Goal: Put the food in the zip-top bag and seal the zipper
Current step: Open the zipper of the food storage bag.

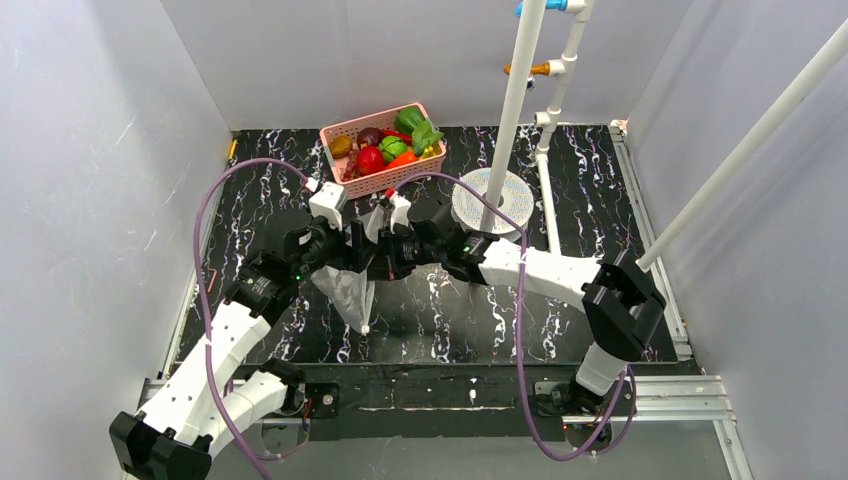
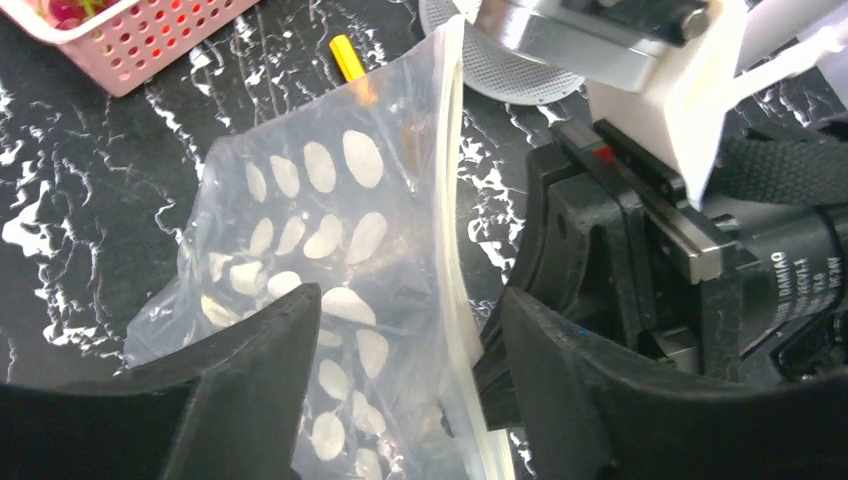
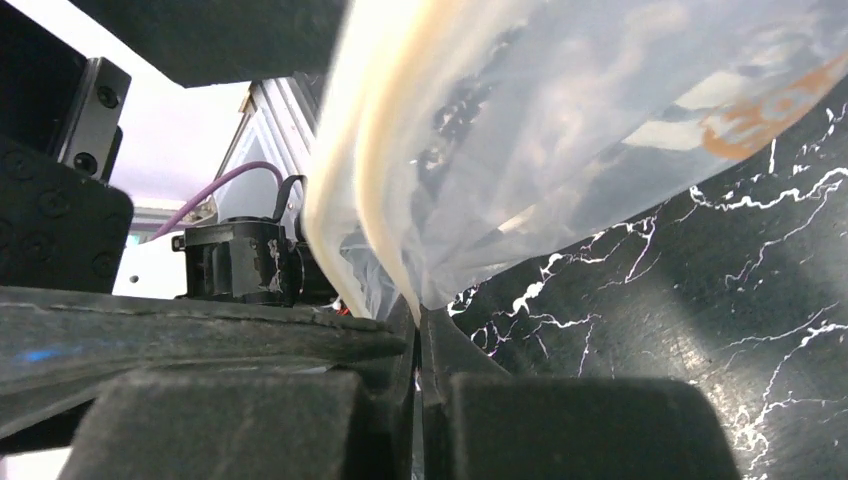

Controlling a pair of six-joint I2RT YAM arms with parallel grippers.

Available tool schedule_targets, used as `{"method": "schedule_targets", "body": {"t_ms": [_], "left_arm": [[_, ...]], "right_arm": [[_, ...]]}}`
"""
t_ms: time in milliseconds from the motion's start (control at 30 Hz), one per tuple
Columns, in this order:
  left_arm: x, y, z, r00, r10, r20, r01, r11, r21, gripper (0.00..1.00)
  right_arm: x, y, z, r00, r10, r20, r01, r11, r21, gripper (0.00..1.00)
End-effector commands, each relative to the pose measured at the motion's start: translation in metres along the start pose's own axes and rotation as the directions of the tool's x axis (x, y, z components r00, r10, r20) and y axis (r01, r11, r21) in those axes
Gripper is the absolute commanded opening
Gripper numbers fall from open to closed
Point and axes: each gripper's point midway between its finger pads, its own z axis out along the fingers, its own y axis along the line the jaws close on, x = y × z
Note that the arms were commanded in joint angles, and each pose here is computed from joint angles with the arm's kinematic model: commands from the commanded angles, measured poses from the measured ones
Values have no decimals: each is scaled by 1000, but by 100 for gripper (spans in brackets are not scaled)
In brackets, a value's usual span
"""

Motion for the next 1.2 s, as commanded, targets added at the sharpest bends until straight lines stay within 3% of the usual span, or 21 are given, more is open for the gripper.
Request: {"method": "schedule_targets", "body": {"t_ms": [0, 67, 233, 500, 733, 967, 1167], "left_arm": [[12, 7, -15, 996, -65, -64, 59, 995, -86, 79], [21, 16, -27, 985, -121, -127, 99, 981, -168, 83], [37, 5, -54, 949, -202, -240, 160, 970, -182, 83], [43, 8, -70, 923, -301, -239, 232, 932, -280, 65], [25, 18, -65, 947, -212, -242, 99, 908, -408, 72], [11, 26, -56, 964, -145, -223, 2, 841, -541, 77], [13, 12, -33, 964, -115, -241, -25, 861, -509, 75]], "right_arm": [[-26, 13, -6, 996, 12, 91, -10, 1000, -24, 1], [-25, 15, -8, 995, 30, 92, -28, 999, -26, 1], [-25, 14, -7, 992, 84, 91, -83, 996, -15, 1], [-27, 11, 0, 981, 167, 103, -171, 985, 26, 1], [-25, 10, -1, 976, 181, 119, -190, 979, 69, 1], [-27, 13, -5, 973, 190, 134, -201, 977, 74, 1], [-28, 19, -11, 971, 184, 150, -196, 978, 71, 1]]}}
